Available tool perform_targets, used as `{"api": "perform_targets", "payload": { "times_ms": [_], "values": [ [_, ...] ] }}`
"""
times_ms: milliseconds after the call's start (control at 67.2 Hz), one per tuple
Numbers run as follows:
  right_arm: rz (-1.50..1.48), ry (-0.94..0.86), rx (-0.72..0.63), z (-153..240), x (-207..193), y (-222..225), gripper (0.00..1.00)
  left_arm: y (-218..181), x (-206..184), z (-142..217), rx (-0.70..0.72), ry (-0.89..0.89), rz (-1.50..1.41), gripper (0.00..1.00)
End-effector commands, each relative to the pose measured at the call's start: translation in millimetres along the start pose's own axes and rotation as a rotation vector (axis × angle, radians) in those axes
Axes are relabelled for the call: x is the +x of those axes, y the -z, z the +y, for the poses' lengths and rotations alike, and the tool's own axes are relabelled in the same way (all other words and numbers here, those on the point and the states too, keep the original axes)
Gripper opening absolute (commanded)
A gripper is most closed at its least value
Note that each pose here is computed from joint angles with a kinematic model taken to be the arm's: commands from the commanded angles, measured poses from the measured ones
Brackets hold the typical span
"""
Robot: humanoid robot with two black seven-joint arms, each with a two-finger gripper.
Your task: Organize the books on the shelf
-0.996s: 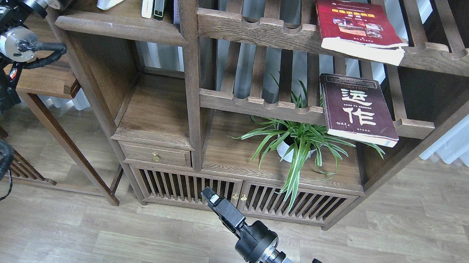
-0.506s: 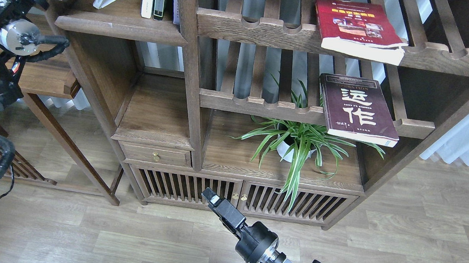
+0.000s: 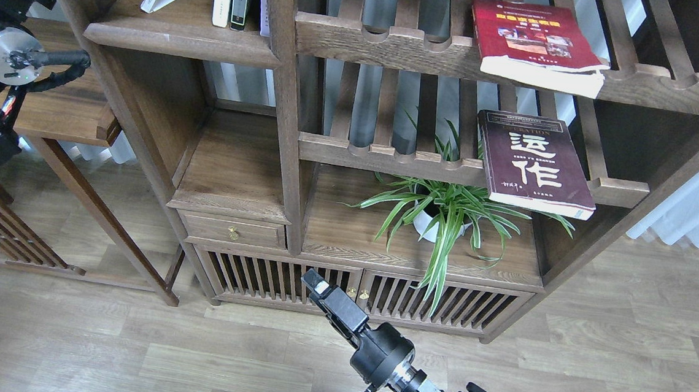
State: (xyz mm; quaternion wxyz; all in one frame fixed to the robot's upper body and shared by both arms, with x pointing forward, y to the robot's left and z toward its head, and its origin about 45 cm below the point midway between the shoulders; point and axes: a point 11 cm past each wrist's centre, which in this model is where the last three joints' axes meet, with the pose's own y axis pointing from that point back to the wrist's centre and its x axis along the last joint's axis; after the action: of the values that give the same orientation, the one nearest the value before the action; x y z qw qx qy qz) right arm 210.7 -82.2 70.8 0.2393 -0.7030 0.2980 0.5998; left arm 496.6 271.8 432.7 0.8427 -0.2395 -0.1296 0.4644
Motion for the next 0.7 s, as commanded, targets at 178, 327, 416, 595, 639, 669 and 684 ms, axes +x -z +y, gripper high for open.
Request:
{"api": "perform_targets", "payload": {
  "times_ms": [178,327,416,595,639,669,684],
  "values": [
    [-0.003,0.059,0.054,-7.7,-18.5,16.7,0.99,-24.1,-24.0,-4.6,-0.119,0.052,0.121,0.6],
    [-0.015,0.13,0.106,-14.4,-41.1,30.8,0.99,-12.0,-35.5,27.4,-0.128,0.059,0.207,0.67],
    [-0.013,0.154,0.144,-15.6,-48.6,42.3,0.99,-3.6,-38.5,43.0,-0.12,0.05,0.231,0.72],
    [-0.007,0.161,0.177,-15.1,-50.8,53.4,0.99,1.4,-40.3,47.9,-0.116,0.045,0.243,0.83],
    [-0.007,0.164,0.182,-15.2,-51.9,54.9,0.99,3.2,-41.8,47.9,-0.114,0.046,0.248,0.86],
    [-0.007,0.166,0.185,-15.2,-52.5,55.9,0.99,3.8,-42.5,47.7,-0.114,0.046,0.251,0.88],
    [-0.006,0.166,0.184,-15.2,-52.5,55.8,0.99,4.6,-42.7,48.3,-0.112,0.046,0.252,0.89]
  ]
}}
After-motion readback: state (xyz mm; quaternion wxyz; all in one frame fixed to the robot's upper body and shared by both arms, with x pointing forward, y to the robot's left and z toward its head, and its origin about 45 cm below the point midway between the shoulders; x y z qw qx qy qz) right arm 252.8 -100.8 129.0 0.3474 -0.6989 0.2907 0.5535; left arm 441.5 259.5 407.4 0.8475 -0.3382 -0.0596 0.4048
